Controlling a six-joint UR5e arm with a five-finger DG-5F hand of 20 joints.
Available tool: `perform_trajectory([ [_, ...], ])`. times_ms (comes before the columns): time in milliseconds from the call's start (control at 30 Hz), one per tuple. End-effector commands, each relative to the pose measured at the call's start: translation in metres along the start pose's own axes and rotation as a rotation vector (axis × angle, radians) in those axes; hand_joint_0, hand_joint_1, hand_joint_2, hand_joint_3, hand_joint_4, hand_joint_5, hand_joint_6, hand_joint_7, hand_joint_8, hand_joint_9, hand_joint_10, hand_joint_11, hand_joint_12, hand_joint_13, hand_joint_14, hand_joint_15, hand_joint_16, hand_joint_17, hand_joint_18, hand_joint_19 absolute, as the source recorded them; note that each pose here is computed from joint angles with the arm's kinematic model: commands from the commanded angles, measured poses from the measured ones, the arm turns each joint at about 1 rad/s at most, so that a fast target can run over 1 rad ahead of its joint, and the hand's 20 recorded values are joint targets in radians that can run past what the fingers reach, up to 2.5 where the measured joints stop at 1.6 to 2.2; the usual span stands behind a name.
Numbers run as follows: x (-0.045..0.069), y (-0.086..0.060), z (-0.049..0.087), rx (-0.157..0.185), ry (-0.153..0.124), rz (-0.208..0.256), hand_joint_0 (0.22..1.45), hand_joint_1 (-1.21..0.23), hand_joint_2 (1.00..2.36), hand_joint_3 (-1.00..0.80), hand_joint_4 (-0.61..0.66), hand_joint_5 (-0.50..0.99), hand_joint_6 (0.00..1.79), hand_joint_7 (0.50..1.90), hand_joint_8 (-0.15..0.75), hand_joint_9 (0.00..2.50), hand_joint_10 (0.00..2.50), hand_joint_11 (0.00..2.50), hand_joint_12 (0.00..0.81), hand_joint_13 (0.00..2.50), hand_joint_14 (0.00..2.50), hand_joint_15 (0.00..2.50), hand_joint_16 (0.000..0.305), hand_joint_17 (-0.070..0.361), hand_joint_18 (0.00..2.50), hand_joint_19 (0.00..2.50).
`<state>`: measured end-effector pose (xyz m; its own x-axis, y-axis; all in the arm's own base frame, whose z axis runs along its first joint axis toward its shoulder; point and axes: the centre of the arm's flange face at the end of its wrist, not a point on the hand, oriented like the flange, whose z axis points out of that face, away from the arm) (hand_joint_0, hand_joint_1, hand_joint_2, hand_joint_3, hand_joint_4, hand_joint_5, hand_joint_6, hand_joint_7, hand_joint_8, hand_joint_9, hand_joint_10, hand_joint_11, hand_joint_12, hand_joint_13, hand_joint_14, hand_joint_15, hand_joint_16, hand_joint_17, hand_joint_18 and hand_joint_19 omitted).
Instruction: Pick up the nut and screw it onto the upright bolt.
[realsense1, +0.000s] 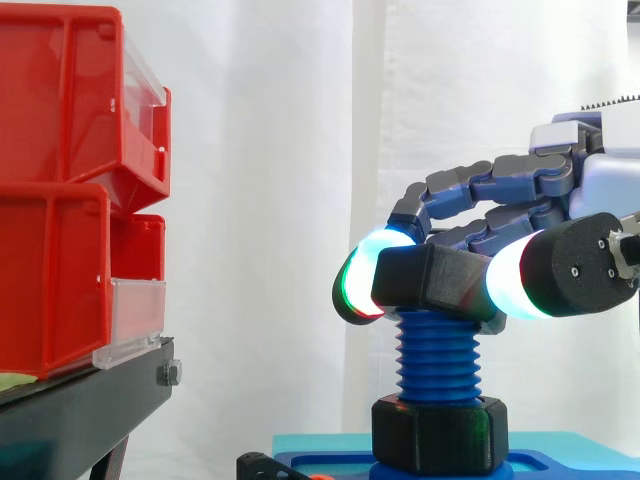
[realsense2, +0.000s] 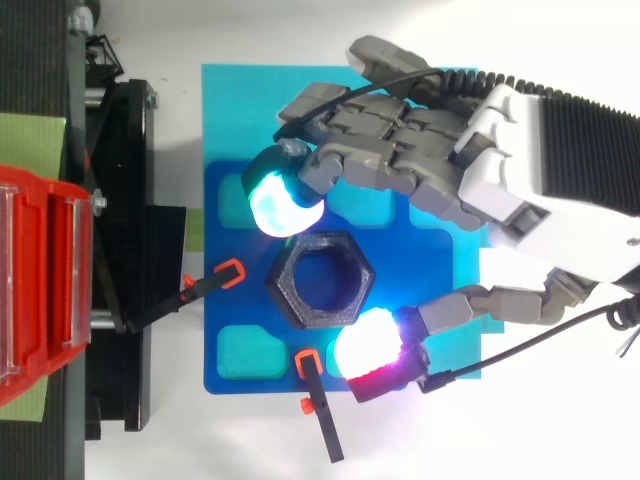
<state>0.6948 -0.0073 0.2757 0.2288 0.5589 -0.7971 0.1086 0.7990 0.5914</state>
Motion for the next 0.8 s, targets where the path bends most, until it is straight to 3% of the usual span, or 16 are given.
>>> perform_trajectory([
  [0,0.0000,-0.0004,0.0002,-0.002,-0.001,0.000,0.57,-0.76,1.00,-0.50,0.29,-0.19,0.50,1.10,0.300,0.38,0.00,0.00,0.332,0.32,0.00,0.00,0.037,0.084,0.19,0.00],
  [767,0.0030,0.0033,-0.0007,-0.026,0.020,-0.007,0.57,-0.76,1.00,-0.50,0.28,-0.19,0.50,1.09,0.300,0.38,0.00,0.00,0.332,0.32,0.00,0.00,0.038,0.084,0.19,0.00],
])
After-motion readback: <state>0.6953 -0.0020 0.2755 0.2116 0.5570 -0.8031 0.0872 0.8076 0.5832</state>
